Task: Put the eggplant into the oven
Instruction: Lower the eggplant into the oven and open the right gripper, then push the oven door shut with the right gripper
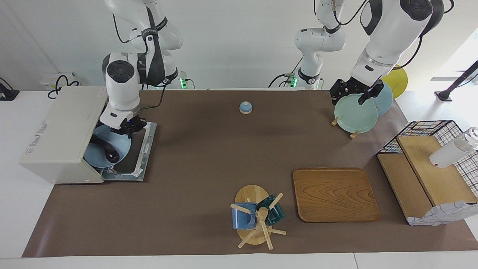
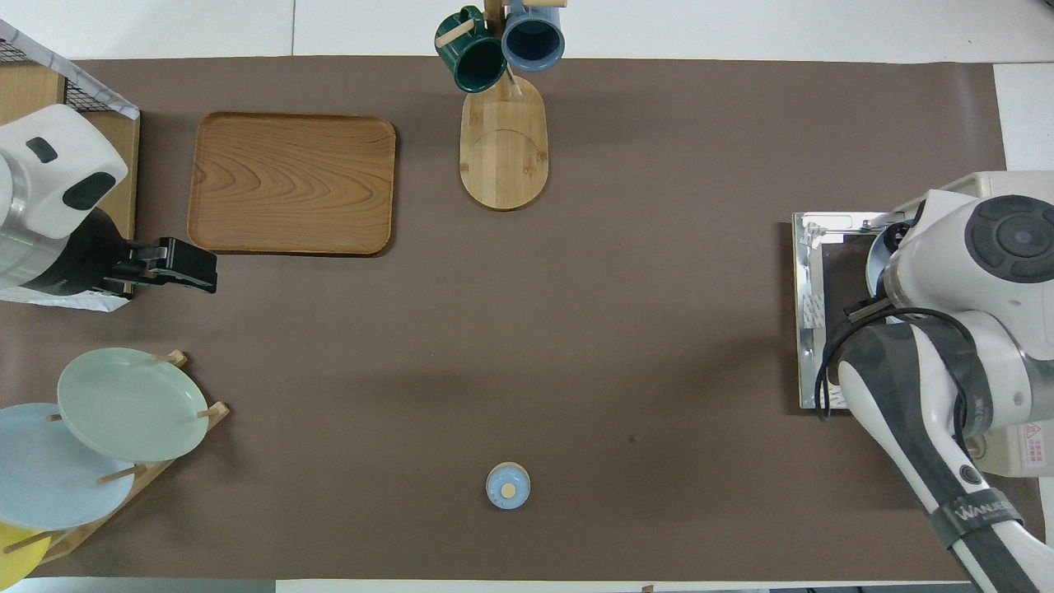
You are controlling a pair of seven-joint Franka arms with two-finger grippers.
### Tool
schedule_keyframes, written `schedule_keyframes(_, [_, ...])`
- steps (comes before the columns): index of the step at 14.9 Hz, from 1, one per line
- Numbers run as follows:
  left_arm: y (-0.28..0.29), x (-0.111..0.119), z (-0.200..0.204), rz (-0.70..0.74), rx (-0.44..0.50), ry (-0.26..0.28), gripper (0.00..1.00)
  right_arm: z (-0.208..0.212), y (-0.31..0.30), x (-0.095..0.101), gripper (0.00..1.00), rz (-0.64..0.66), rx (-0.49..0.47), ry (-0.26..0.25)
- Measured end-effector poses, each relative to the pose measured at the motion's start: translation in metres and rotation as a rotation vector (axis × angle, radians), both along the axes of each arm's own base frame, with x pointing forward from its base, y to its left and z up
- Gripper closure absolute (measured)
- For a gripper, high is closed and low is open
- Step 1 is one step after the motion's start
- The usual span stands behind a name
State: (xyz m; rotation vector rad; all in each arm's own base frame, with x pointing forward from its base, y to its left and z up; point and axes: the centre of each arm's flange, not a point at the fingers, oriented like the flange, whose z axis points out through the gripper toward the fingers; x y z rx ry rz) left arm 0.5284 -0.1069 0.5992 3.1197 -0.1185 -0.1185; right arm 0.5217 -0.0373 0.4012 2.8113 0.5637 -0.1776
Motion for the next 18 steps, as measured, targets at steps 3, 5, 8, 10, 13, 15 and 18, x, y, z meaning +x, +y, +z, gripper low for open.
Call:
schedule_keyframes(3, [0.004, 0.001, 0.002, 0.008, -0.001, -0.003, 0.0, -0.008, -0.003, -0.008, 0.98, -0.006, 0.0, 0.02])
schedule_keyframes(5, [0.004, 0.001, 0.002, 0.008, -0.001, -0.004, 0.0, -0.014, -0.002, -0.016, 0.93, -0.013, 0.007, 0.035])
schedule_keyframes(8, [0.004, 0.0, 0.002, 0.008, 0.0, 0.002, 0.0, -0.019, 0.0, -0.02, 0.61, -0.019, 0.02, 0.044])
schedule_keyframes(10, [0.004, 0.0, 0.002, 0.007, 0.0, 0.002, 0.0, -0.015, 0.005, -0.018, 0.52, -0.022, 0.036, 0.033])
schedule_keyframes(13, [0.004, 0.0, 0.002, 0.007, 0.001, 0.004, 0.0, 0.003, 0.035, -0.008, 0.46, -0.007, 0.086, 0.009])
schedule_keyframes(15, [0.004, 0.0, 0.002, 0.006, 0.001, 0.005, 0.0, 0.012, 0.063, -0.001, 0.49, -0.008, 0.115, -0.024])
schedule_keyframes(18, [0.004, -0.001, 0.002, 0.006, 0.001, 0.006, 0.0, -0.008, 0.108, 0.007, 0.78, -0.06, 0.132, -0.074])
